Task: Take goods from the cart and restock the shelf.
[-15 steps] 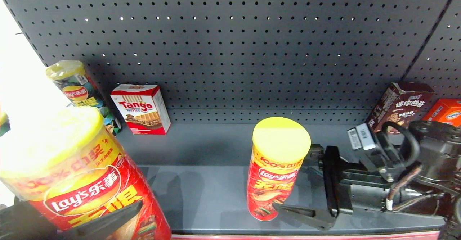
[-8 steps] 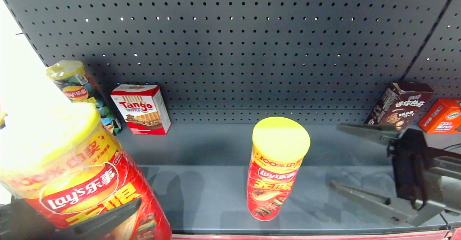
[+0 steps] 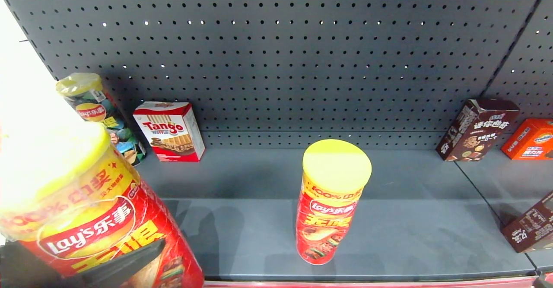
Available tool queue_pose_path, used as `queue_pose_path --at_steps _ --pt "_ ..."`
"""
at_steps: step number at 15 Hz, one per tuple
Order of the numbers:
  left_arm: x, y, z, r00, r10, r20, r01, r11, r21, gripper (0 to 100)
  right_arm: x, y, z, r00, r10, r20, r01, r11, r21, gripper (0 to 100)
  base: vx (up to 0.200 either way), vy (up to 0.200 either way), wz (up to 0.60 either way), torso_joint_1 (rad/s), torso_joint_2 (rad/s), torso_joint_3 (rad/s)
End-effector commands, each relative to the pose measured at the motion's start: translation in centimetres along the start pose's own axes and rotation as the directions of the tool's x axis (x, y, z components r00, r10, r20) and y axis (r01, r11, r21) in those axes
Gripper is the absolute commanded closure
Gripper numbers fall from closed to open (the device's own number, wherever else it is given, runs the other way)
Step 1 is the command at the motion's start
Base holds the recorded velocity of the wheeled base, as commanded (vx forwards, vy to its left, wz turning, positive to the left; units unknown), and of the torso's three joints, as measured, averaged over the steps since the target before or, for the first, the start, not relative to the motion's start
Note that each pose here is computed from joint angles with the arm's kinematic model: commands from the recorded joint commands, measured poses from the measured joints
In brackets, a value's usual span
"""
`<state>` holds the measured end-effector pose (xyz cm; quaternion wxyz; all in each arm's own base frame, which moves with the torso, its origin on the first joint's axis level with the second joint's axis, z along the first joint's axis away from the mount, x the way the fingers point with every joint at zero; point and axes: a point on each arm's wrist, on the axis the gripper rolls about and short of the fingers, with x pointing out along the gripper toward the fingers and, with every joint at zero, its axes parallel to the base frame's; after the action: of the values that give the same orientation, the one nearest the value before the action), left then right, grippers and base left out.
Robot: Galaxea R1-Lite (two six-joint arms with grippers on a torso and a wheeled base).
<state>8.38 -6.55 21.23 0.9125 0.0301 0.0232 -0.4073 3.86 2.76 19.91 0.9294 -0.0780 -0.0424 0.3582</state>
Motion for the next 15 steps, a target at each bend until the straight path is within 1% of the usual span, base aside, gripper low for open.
queue_pose_path --at_steps 1,2,3,5,6,7,8,9,10,11,12,15 --pt "-0.2 -0.1 0.1 1.0 -0.007 0.01 0.007 1.0 0.005 100 -4.5 1.5 -3.3 0.996 -0.089 0.002 0.088 0.994 0.057 0 0.0 0.0 0.0 0.0 0.0 0.0" --pt "-0.2 -0.1 0.1 1.0 -0.007 0.01 0.007 1.0 0.005 100 -4.5 1.5 -3.3 0.996 -0.089 0.002 0.088 0.994 0.057 0 0.0 0.0 0.0 0.0 0.0 0.0" --pt "-0.6 -0.2 0.1 1.0 -0.003 0.024 0.003 1.0 0.008 100 -5.0 2.0 -5.6 0.978 -0.206 -0.038 0.209 0.975 0.077 0 0.0 0.0 0.0 0.0 0.0 0.0" --pt "-0.9 -0.2 -0.1 1.0 0.0 0.023 0.0 1.0 0.016 100 -5.5 2.7 -8.3 0.955 -0.288 -0.07 0.293 0.953 0.075 0 0.0 0.0 0.0 0.0 0.0 0.0" --pt "-0.9 -0.2 -0.1 1.0 0.001 0.023 -0.002 1.0 0.023 100 -5.6 2.9 -8.9 0.949 -0.307 -0.074 0.312 0.947 0.075 0 0.0 0.0 0.0 0.0 0.0 0.0" --pt "-1.0 -0.3 0.0 1.0 0.008 0.029 -0.009 0.999 0.038 100 -6.0 3.4 -10.3 0.928 -0.365 -0.074 0.37 0.926 0.077 0 0.0 0.0 0.0 0.0 0.0 0.0" --pt "-1.0 -0.2 0.1 0.999 0.01 0.032 -0.011 0.999 0.039 100 -6.1 3.5 -10.6 0.915 -0.392 -0.096 0.4 0.911 0.096 0 0.0 0.0 0.0 0.0 0.0 0.0" --pt "-1.1 -0.2 0.2 0.999 0.019 0.038 -0.02 0.999 0.04 100 -6.2 3.3 -10.9 0.879 -0.458 -0.129 0.473 0.871 0.131 0 0.0 0.0 0.0 0.0 0.0 0.0" --pt "-1.2 -0.2 0.1 0.999 0.019 0.036 -0.02 0.999 0.039 100 -6.3 3.3 -11.4 0.841 -0.509 -0.185 0.534 0.835 0.131 0 0.0 0.0 0.0 0.0 0.0 0.0" --pt "-1.2 -0.3 0.1 0.999 0.017 0.035 -0.019 0.999 0.041 100 -6.4 3.4 -11.8 0.818 -0.527 -0.232 0.562 0.818 0.121 0 0.0 0.0 0.0 0.0 0.0 0.0" --pt "-1.2 -0.3 0.0 0.999 0.014 0.03 -0.015 0.999 0.04 100 -6.4 3.3 -11.6 0.821 -0.529 -0.214 0.559 0.821 0.118 0 0.0 0.0 0.0 0.0 0.0 0.0" --pt "-1.1 -0.3 0.1 0.999 0.007 0.034 -0.008 0.999 0.046 100 -6.4 3.3 -11.6 0.821 -0.529 -0.214 0.559 0.821 0.118 0 0.0 0.0 0.0 0.0 0.0 0.0"
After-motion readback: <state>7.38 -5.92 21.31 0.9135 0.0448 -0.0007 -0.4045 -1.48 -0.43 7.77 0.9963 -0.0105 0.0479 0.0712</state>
